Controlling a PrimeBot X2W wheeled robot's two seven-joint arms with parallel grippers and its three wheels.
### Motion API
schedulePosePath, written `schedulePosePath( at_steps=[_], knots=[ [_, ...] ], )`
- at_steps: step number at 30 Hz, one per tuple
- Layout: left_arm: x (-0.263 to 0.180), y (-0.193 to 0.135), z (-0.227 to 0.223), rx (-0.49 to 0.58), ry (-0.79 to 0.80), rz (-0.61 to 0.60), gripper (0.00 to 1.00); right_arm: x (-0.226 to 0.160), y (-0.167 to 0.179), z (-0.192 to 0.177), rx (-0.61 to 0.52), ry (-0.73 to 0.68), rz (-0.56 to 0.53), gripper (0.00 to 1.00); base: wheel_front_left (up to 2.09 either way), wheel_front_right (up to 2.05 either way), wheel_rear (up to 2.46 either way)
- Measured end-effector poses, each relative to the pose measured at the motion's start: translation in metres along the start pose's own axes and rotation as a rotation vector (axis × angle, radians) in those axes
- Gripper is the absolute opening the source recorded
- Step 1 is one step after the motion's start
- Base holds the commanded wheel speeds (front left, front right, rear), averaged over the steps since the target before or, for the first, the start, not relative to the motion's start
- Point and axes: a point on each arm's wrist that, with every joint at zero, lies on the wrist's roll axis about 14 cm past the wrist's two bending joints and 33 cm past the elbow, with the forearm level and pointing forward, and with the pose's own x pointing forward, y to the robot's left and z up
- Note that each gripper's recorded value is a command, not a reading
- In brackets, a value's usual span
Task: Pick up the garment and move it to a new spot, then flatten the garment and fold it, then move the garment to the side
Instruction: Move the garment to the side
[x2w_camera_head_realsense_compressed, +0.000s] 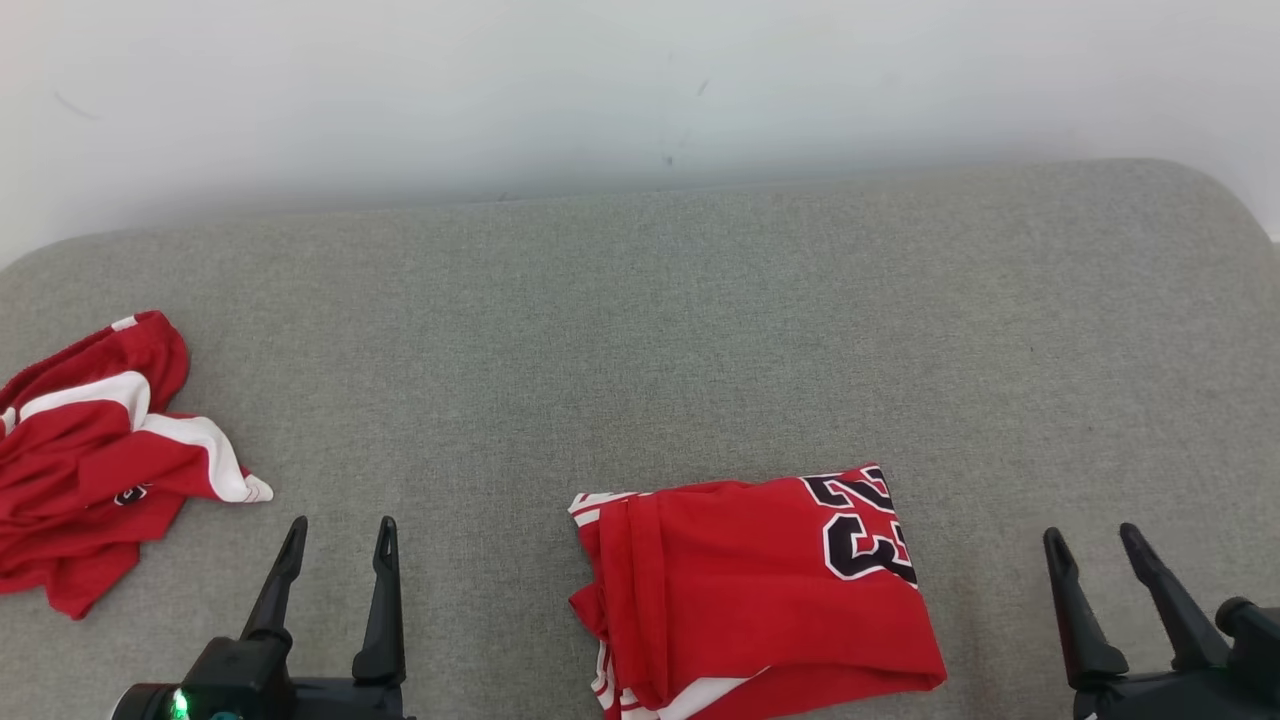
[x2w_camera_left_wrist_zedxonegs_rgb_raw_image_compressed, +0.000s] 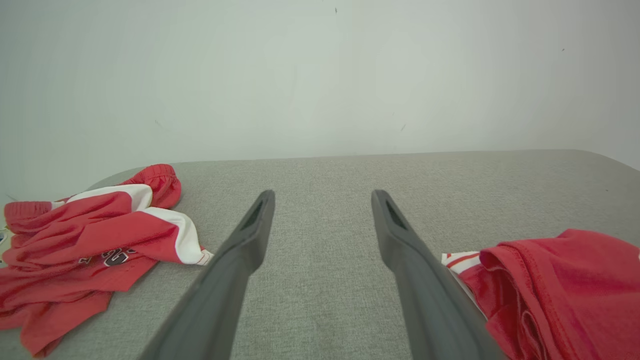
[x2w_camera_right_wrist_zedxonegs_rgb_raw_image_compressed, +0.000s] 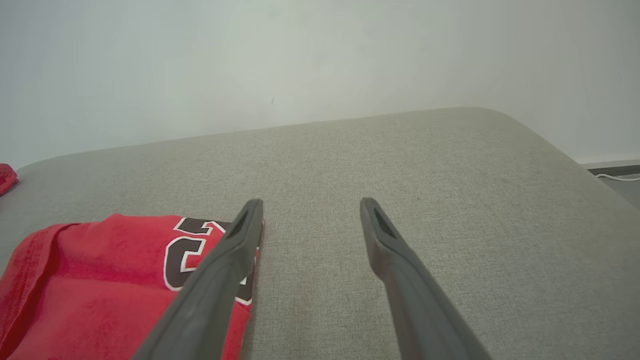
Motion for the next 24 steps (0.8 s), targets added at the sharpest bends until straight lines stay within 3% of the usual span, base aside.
schedulePosePath(
  at_steps=[12,23,24],
  knots=[
    [0.008,-0.006,-0.011,-0.013,0.021,-0.010,1.00,0.030,0.010,-0.057,0.054,0.200,0.095,1.00,0.00,0.00,0.00],
    [0.018,0.008,-0.029,-0.009,0.046,0.041,1.00,0.048,0.044,-0.117,0.129,0.397,0.228,1.00,0.00,0.00,0.00],
    [0.018,0.009,-0.030,-0.008,0.044,0.042,1.00,0.050,0.045,-0.118,0.136,0.400,0.233,0.40,0.00,0.00,0.00]
  ],
)
